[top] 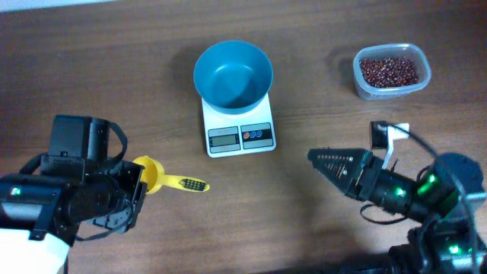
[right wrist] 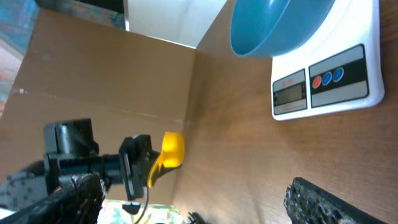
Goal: Scoop item into bowl and weigh 50g on scale
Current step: 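Move the right gripper toward the scoop held by the left gripper, then grasp the scoop with the right gripper and release the left gripper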
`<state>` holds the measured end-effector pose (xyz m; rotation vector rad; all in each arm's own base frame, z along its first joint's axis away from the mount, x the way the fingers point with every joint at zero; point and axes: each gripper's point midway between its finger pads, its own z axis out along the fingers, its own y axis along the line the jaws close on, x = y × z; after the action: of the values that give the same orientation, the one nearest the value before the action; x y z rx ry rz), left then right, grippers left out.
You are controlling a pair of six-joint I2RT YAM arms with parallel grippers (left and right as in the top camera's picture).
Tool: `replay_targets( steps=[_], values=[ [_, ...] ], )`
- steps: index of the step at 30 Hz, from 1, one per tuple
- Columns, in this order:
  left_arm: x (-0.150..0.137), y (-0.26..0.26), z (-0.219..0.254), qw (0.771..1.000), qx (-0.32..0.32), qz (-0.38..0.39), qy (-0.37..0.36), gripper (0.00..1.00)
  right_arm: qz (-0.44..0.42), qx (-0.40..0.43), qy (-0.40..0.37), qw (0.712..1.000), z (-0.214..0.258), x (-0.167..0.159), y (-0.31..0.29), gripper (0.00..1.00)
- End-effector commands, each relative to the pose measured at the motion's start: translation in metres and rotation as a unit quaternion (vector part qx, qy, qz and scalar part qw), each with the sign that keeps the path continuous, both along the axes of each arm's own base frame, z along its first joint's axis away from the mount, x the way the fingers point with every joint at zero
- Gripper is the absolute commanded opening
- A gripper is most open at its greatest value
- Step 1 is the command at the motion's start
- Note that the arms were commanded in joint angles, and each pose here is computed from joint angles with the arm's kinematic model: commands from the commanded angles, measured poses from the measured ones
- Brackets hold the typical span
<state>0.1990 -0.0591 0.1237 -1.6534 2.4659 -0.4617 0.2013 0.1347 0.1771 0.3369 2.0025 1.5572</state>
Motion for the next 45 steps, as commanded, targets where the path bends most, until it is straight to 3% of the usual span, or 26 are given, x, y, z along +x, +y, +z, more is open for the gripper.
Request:
replay_targets(
  steps=[1,5,8,12,15,18,20,22,31,45],
  values=[
    [0.002,-0.002,0.005,0.999,-0.020,0.039,0.002,0.00,0.028,0.002,0.007,1.000,0.026,0.007,0.005,0.96],
    [0.003,-0.002,0.001,0.994,-0.035,0.100,0.025,0.00,0.088,-0.008,0.019,0.996,0.060,0.008,0.037,0.96],
    [0.003,-0.003,-0.006,0.994,-0.030,0.100,0.044,0.00,0.095,-0.051,0.032,0.994,0.043,0.005,0.069,0.96],
    [0.002,-0.008,-0.010,0.996,-0.035,0.067,0.053,0.00,0.103,-0.117,0.041,0.987,0.012,-0.008,0.107,0.96],
    [0.000,-0.013,-0.010,0.999,-0.025,0.017,0.045,0.00,0.142,-0.112,0.019,0.983,0.011,-0.016,0.137,0.93],
    [-0.004,-0.023,-0.010,0.999,-0.023,-0.009,0.046,0.00,0.162,-0.095,0.031,0.982,0.002,-0.012,0.160,0.76],
    [-0.006,-0.028,-0.010,0.998,-0.023,-0.022,0.046,0.00,0.176,-0.087,0.050,0.979,-0.006,-0.016,0.172,0.73],
    [-0.007,-0.030,-0.010,0.998,-0.017,-0.030,0.045,0.00,0.186,-0.088,0.062,0.977,-0.014,-0.019,0.178,0.63],
    [-0.008,-0.042,-0.024,0.995,-0.043,-0.016,0.094,0.00,0.183,-0.065,0.077,0.978,-0.008,-0.019,0.183,0.48],
    [-0.009,-0.063,-0.021,0.993,-0.069,-0.047,0.087,0.00,0.165,-0.070,0.073,0.981,-0.009,-0.013,0.181,0.31]
  ],
)
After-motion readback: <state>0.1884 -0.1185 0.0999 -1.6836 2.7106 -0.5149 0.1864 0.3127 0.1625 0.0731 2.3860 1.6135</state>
